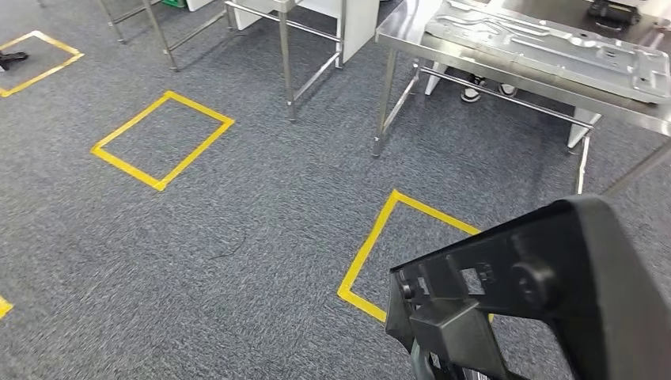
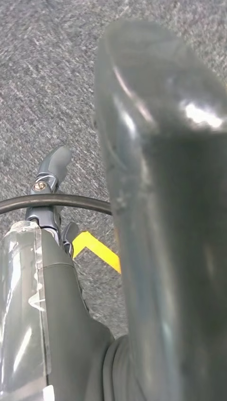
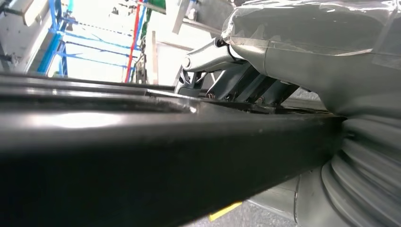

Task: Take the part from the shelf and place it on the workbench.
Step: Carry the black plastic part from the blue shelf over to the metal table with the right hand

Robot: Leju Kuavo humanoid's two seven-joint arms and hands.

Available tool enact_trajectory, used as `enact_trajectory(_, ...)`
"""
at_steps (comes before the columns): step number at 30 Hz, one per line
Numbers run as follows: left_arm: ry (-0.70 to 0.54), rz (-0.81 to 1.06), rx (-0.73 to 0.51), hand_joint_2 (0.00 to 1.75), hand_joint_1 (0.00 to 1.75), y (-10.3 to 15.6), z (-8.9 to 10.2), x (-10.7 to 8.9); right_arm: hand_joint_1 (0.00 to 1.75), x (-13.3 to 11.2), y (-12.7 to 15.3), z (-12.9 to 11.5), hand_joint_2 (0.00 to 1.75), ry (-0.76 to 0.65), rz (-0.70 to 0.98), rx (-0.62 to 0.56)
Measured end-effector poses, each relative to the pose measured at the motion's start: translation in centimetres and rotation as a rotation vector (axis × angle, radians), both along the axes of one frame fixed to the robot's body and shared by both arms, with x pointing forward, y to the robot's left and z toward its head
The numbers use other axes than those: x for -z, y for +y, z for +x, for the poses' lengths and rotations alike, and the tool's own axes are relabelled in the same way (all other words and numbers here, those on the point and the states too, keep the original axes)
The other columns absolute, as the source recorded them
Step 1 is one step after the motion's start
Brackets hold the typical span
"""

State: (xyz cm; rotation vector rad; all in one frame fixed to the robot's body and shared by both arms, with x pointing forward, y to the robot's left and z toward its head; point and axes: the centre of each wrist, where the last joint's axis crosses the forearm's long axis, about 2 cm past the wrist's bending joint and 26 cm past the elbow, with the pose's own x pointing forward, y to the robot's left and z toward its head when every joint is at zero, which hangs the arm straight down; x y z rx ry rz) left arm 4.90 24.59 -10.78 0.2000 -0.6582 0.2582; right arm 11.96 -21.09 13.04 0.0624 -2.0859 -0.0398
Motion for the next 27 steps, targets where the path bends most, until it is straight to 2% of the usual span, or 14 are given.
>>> enact_trajectory(19,-0.009,-0.01,0.005,0.0,0.0,-0.02,0.35,-0.04,1.75,-0.2,0.0,-0.17,1.75,0.007,-0.001,0.001)
enact_trajectory(27,0.005,-0.01,0.006,0.0,0.0,0.02,-0.05,0.01,1.75,-0.4,0.18,0.08,1.75,0.017,0.002,0.006)
